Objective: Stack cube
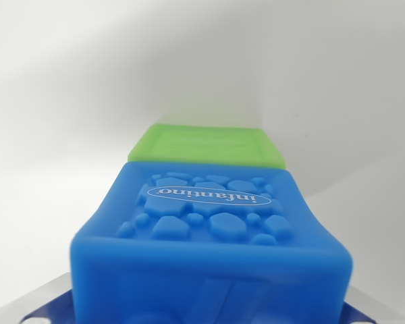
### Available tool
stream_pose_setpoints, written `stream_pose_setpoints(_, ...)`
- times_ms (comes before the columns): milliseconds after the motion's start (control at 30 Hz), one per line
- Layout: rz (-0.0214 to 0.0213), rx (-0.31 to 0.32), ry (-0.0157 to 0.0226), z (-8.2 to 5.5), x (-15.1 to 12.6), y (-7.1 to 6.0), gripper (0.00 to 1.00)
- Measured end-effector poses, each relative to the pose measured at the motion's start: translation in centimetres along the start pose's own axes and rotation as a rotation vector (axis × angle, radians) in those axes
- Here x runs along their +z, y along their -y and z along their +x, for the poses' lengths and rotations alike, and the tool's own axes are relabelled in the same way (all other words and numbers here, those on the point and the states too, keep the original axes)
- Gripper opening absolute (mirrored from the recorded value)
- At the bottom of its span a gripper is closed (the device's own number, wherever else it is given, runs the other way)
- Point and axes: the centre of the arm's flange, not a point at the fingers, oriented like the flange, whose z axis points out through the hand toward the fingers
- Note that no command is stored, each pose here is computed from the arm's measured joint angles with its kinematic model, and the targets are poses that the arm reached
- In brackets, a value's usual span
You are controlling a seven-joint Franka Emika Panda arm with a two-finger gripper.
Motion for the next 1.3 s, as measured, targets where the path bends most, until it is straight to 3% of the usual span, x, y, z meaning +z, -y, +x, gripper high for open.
stream_pose_setpoints(33,0.0000,0.000,0.0000,0.00,0.02,0.00,0.00)
stream_pose_setpoints(67,0.0001,0.000,0.0001,0.00,0.03,0.00,1.00)
stream_pose_setpoints(1300,0.0016,0.000,-0.0001,0.01,-0.08,0.03,1.00)
